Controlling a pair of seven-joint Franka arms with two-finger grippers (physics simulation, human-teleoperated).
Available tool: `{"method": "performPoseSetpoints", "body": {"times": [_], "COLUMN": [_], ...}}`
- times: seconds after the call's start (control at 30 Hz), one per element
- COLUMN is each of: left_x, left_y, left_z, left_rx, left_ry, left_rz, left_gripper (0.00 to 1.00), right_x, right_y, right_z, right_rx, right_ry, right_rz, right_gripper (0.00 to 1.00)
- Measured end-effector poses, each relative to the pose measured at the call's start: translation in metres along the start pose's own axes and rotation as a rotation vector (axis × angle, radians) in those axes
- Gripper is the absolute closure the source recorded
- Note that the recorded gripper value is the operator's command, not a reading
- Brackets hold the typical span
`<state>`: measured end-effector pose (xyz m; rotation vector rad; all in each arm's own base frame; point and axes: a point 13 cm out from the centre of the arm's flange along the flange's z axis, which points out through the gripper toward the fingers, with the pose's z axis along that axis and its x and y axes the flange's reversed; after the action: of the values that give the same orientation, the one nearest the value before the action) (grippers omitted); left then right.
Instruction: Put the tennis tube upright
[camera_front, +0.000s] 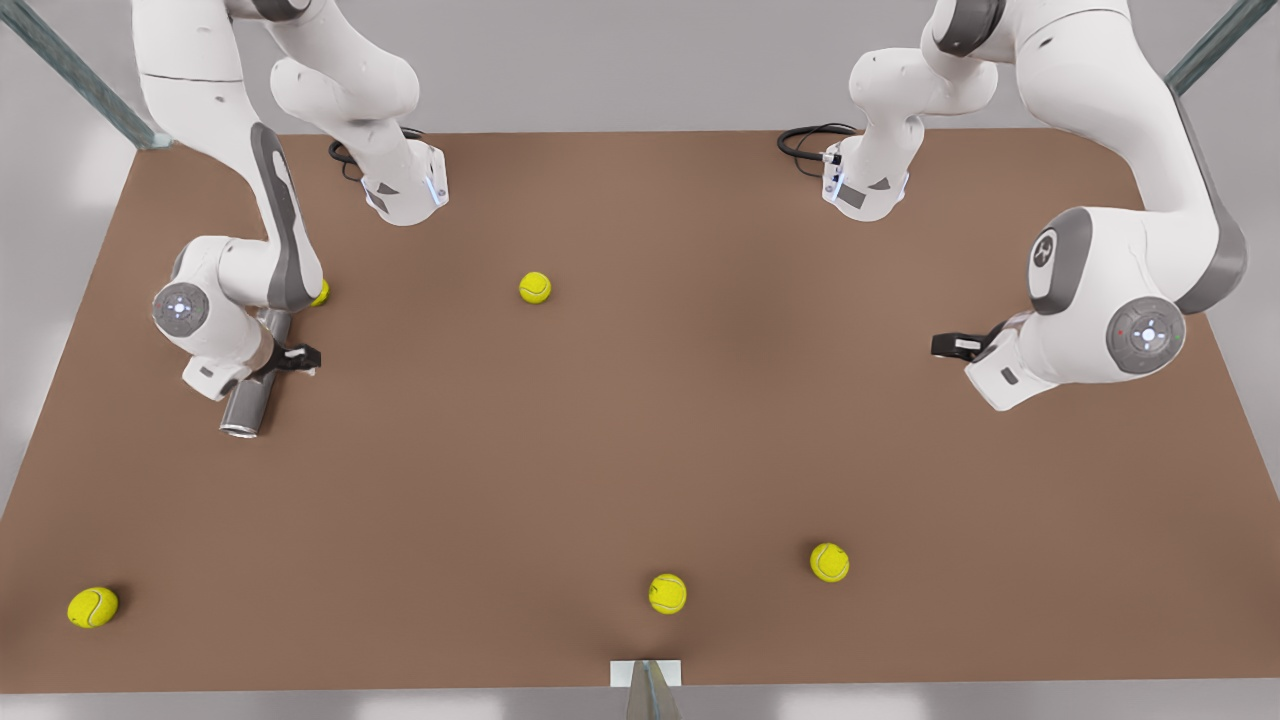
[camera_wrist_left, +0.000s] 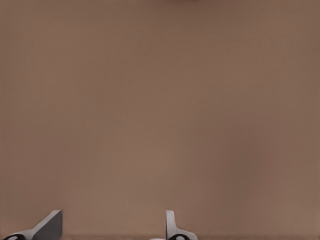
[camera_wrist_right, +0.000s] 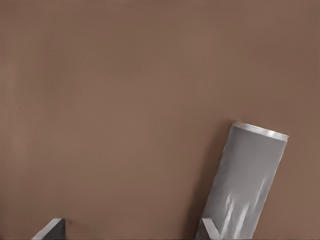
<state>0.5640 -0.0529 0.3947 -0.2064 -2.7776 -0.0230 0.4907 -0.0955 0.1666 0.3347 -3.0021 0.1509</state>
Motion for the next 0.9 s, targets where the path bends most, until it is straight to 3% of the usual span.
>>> {"method": "performPoseSetpoints", "body": {"times": [0.17, 0.9], "left_x": [0.0, -0.002], "left_y": [-0.003, -0.002], "left_z": [0.004, 0.021], "left_rx": [-0.001, 0.0], "left_ry": [0.013, 0.057], "left_rz": [-0.005, -0.031], "left_gripper": [0.0, 0.0], "right_x": [0.032, 0.107], "right_y": [-0.064, -0.095], "right_z": [0.013, 0.125], "right_rx": [-0.016, -0.041], "right_ry": [0.003, -0.011], "right_rz": [0.131, 0.188], "right_gripper": [0.0, 0.0]}}
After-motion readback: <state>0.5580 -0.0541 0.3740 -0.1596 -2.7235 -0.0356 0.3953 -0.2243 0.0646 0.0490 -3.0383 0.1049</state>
